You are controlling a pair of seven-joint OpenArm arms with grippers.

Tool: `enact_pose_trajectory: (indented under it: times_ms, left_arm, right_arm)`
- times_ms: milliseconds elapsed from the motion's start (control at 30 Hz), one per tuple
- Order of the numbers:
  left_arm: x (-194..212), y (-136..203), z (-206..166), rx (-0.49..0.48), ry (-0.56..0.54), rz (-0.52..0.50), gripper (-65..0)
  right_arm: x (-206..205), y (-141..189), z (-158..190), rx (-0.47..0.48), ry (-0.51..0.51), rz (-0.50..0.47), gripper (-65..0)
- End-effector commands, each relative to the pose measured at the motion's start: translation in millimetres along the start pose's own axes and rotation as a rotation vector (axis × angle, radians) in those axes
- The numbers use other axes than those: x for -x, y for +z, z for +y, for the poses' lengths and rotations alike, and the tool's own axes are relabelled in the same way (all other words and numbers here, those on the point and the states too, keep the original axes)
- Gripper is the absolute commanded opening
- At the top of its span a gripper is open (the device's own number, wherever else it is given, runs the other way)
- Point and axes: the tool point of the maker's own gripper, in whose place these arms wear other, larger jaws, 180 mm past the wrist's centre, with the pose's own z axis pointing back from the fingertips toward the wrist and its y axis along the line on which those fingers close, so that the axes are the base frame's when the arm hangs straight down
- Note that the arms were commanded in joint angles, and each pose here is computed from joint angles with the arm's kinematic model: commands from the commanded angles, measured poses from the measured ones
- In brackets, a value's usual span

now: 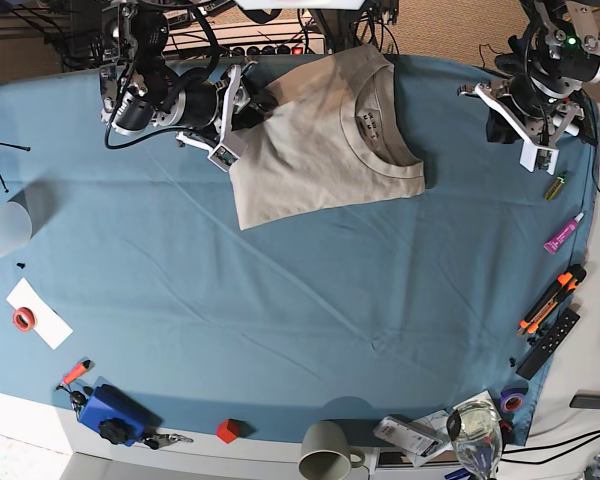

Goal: Fold the T-shirt properly
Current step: 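Press the folded shirt flat with the right gripper and release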

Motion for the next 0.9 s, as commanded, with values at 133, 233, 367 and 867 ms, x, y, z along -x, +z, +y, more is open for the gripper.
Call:
enact_pose_trajectory:
  times_ms: [133,233,367,867]
  left_arm:
    - [-6.5,3.8,0.8,-0.005,-0.014,-0.023,-56.0]
    - [-7.5,3.8,0.8,-0.005,-0.015,-0.028,-56.0]
    - [-13.3,4.0,0.5,-0.003,-0.020,-0.060,-56.0]
    - [-16.4,3.5,6.5,-0.035,-0.048,-0.081,-56.0]
  right_arm:
    - [-58.6,23.3,36.8,-0.180,0.067,-0.233,-43.4]
    - [-79.6,31.8,41.7,-0.180,0.114,-0.292,-43.4]
    - [-98.9,22.8,15.7,-0.092,0.095,-0.342,-43.4]
    - [-71.0,-6.0,-6.0,-0.195,-0.055,-0.214,-43.4]
